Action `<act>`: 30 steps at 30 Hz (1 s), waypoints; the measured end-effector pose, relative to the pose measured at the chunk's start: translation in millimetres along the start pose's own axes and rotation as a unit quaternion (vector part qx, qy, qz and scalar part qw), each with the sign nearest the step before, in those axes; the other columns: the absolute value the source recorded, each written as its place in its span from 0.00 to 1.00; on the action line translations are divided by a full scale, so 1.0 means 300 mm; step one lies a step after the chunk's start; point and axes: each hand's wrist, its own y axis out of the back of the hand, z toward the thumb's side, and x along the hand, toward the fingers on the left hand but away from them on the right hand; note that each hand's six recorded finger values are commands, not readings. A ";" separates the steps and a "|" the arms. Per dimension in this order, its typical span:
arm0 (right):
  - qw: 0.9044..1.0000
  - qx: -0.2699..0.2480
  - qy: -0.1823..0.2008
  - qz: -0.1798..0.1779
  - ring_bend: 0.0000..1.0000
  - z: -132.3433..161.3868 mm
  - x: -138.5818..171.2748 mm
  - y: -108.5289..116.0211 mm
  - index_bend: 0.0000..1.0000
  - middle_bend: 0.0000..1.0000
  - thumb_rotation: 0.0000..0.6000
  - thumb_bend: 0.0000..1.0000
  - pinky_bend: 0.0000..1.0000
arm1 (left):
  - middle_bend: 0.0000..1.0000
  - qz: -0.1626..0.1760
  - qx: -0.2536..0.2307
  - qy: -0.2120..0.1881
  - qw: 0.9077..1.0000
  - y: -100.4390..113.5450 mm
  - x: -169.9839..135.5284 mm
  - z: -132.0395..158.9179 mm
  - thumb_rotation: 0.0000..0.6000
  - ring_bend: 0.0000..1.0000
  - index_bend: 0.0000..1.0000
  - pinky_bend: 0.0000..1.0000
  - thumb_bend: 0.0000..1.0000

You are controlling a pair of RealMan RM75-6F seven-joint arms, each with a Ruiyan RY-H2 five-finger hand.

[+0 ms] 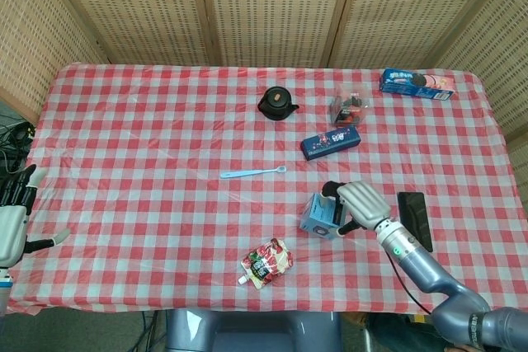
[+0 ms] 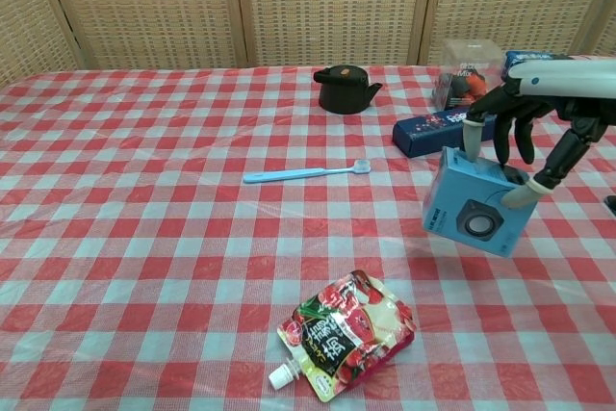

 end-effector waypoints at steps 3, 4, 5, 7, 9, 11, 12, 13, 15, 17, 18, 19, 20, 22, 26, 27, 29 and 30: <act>0.998 -0.040 -0.021 0.045 0.50 -0.009 -0.016 0.009 0.51 0.54 1.00 0.66 0.56 | 0.00 -0.004 0.002 0.000 1.000 -0.007 0.001 0.002 1.00 0.00 0.00 0.00 0.00; 0.997 -0.054 -0.027 0.057 0.50 -0.010 -0.021 0.011 0.51 0.54 1.00 0.67 0.56 | 0.00 -0.005 0.002 -0.001 1.000 -0.009 0.001 0.003 1.00 0.00 0.00 0.00 0.00; 0.994 -0.071 -0.034 0.074 0.51 -0.010 -0.028 0.009 0.51 0.55 1.00 0.68 0.56 | 0.00 -0.006 0.003 -0.001 1.000 -0.011 0.002 0.004 1.00 0.00 0.00 0.00 0.00; 0.991 -0.085 -0.042 0.098 0.51 -0.011 -0.039 0.003 0.52 0.56 1.00 0.70 0.56 | 0.00 -0.005 0.003 0.001 1.000 -0.011 0.005 0.003 1.00 0.00 0.00 0.00 0.00; 0.987 -0.087 -0.051 0.123 0.51 -0.016 -0.051 -0.005 0.52 0.56 1.00 0.73 0.56 | 0.00 -0.005 0.003 0.002 1.000 -0.011 0.006 0.002 1.00 0.00 0.00 0.00 0.00; 0.983 -0.088 -0.060 0.147 0.51 -0.024 -0.061 -0.015 0.52 0.56 1.00 0.76 0.56 | 0.00 -0.006 0.004 0.003 1.000 -0.013 0.008 0.001 1.00 0.00 0.00 0.00 0.00; 0.981 -0.089 -0.064 0.157 0.51 -0.027 -0.065 -0.020 0.52 0.56 1.00 0.76 0.56 | 0.00 -0.007 0.004 0.003 1.000 -0.014 0.009 0.001 1.00 0.00 0.00 0.00 0.00; 0.979 -0.090 -0.069 0.167 0.51 -0.031 -0.068 -0.025 0.52 0.56 1.00 0.77 0.55 | 0.00 -0.007 0.004 0.004 1.000 -0.015 0.010 0.000 1.00 0.00 0.00 0.00 0.00; 0.974 -0.096 -0.079 0.190 0.51 -0.040 -0.075 -0.038 0.52 0.56 1.00 0.77 0.55 | 0.00 -0.008 0.004 0.005 1.000 -0.015 0.012 -0.001 1.00 0.00 0.00 0.00 0.00; 0.970 -0.100 -0.089 0.204 0.51 -0.050 -0.085 -0.044 0.52 0.56 1.00 0.77 0.54 | 0.00 -0.007 0.003 0.006 1.000 -0.014 0.013 -0.003 1.00 0.00 0.00 0.00 0.00; 0.969 -0.101 -0.092 0.208 0.51 -0.056 -0.090 -0.045 0.52 0.56 1.00 0.76 0.54 | 0.00 -0.007 0.002 0.007 1.000 -0.013 0.015 -0.004 1.00 0.00 0.00 0.00 0.00; 0.968 -0.101 -0.095 0.211 0.51 -0.061 -0.095 -0.046 0.52 0.56 1.00 0.74 0.54 | 0.00 -0.008 0.002 0.007 1.000 -0.013 0.015 -0.005 1.00 0.00 0.00 0.00 0.00; 0.967 -0.099 -0.098 0.215 0.51 -0.067 -0.100 -0.048 0.51 0.55 1.00 0.71 0.53 | 0.00 -0.008 0.002 0.007 1.000 -0.013 0.016 -0.005 1.00 0.00 0.00 0.00 0.00; 0.965 -0.099 -0.100 0.221 0.47 -0.072 -0.106 -0.052 0.47 0.49 1.00 0.61 0.47 | 0.00 -0.009 0.001 0.007 1.000 -0.014 0.017 -0.005 1.00 0.00 0.00 0.00 0.00; 0.966 -0.098 -0.102 0.217 0.14 -0.084 -0.117 -0.051 0.25 0.19 1.00 0.34 0.14 | 0.00 -0.010 0.000 0.007 1.000 -0.013 0.017 -0.007 1.00 0.00 0.00 0.00 0.00; 0.967 -0.098 -0.102 0.214 0.06 -0.087 -0.119 -0.049 0.19 0.10 1.00 0.27 0.06 | 0.00 -0.010 0.000 0.007 1.000 -0.012 0.017 -0.007 1.00 0.00 0.00 0.00 0.00; 0.970 -0.092 -0.100 0.203 0.00 -0.095 -0.123 -0.042 0.11 0.02 1.00 0.18 0.00 | 0.00 -0.010 0.000 0.006 1.000 -0.012 0.016 -0.005 1.00 0.00 0.00 0.00 0.00; 0.971 -0.088 -0.099 0.198 0.00 -0.099 -0.125 -0.037 0.09 0.00 1.00 0.15 0.00 | 0.00 -0.010 0.000 0.006 1.000 -0.012 0.015 -0.005 1.00 0.00 0.00 0.00 0.00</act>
